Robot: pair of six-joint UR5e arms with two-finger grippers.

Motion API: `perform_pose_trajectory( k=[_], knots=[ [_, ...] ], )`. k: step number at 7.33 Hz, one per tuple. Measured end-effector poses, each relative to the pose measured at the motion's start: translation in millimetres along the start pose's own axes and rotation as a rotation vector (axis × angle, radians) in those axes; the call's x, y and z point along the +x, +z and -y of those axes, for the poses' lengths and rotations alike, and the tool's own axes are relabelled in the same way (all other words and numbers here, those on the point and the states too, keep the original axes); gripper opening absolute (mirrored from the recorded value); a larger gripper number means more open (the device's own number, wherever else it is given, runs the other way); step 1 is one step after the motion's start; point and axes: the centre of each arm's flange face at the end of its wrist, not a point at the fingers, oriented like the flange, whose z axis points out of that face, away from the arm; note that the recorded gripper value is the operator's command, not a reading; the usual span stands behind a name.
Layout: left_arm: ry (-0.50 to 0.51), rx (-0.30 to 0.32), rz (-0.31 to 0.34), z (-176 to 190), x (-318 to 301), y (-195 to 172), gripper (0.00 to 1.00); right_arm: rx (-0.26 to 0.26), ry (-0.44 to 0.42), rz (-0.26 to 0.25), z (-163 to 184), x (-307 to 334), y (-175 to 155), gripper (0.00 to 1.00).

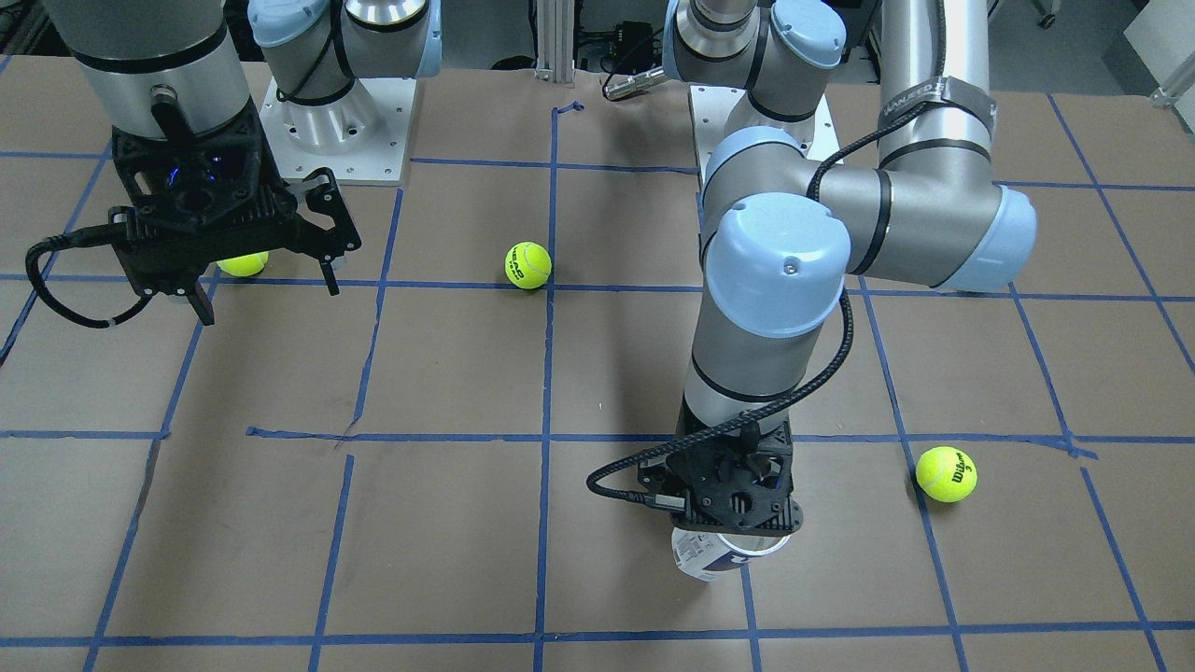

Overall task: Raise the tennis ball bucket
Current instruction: 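Lift the can with the left gripper and tilt it upright, then set the can upright on the table, open the left gripper, withdraw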

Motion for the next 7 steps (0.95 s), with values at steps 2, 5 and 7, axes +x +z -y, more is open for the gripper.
perform_pose_trajectory(
  k=[2,5,7],
  knots=[
    [0.013,-0.011,-0.006,-13,9,16,0.12,0.000,-0.001,0.000,0,0,0,1.00],
    [-0.004,-0.024,-0.041,-20,21,19,1.00,0.000,-0.001,0.000,0,0,0,1.00],
    [-0.007,-0.019,-0.046,-20,23,12,1.00,0.000,0.000,0.000,0,0,0,1.00]
  ],
)
